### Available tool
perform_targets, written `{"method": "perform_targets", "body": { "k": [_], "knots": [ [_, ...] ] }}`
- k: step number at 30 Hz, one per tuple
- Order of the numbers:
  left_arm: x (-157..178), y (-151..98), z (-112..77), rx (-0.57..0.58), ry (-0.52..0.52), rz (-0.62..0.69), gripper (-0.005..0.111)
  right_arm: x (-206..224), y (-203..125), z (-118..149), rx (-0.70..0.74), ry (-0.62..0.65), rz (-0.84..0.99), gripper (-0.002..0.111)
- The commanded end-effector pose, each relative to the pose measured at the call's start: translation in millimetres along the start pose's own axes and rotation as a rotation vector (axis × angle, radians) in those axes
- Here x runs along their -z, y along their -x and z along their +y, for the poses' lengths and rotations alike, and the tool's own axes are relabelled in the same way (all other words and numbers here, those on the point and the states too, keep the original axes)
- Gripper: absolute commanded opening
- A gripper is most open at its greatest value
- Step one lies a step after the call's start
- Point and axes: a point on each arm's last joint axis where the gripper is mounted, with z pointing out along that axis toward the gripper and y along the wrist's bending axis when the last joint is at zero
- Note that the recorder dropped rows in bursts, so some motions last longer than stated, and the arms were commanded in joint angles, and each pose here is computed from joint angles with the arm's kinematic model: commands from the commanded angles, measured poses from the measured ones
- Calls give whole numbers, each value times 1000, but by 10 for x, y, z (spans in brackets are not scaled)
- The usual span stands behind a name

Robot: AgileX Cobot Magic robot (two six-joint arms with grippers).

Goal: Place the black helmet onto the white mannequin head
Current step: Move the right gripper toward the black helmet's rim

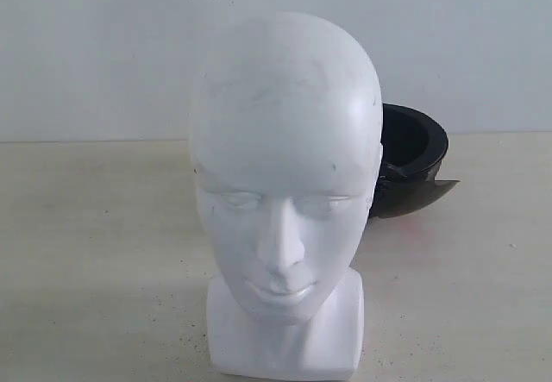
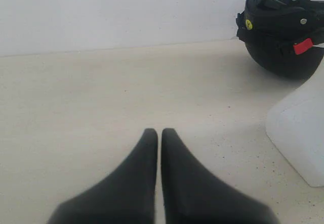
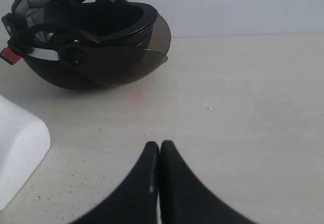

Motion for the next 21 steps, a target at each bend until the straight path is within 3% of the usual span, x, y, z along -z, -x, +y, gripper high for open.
{"method": "perform_targets", "body": {
  "k": [1, 13, 21],
  "knots": [
    [0, -9, -1, 19, 0, 0, 4, 4, 13, -4, 2, -7, -15, 0],
    [0, -9, -1, 19, 0, 0, 4, 7, 71, -5, 3, -8, -80, 0],
    [0, -9, -1, 19, 0, 0, 4, 156, 519, -9, -14, -16, -521, 0]
  ]
}}
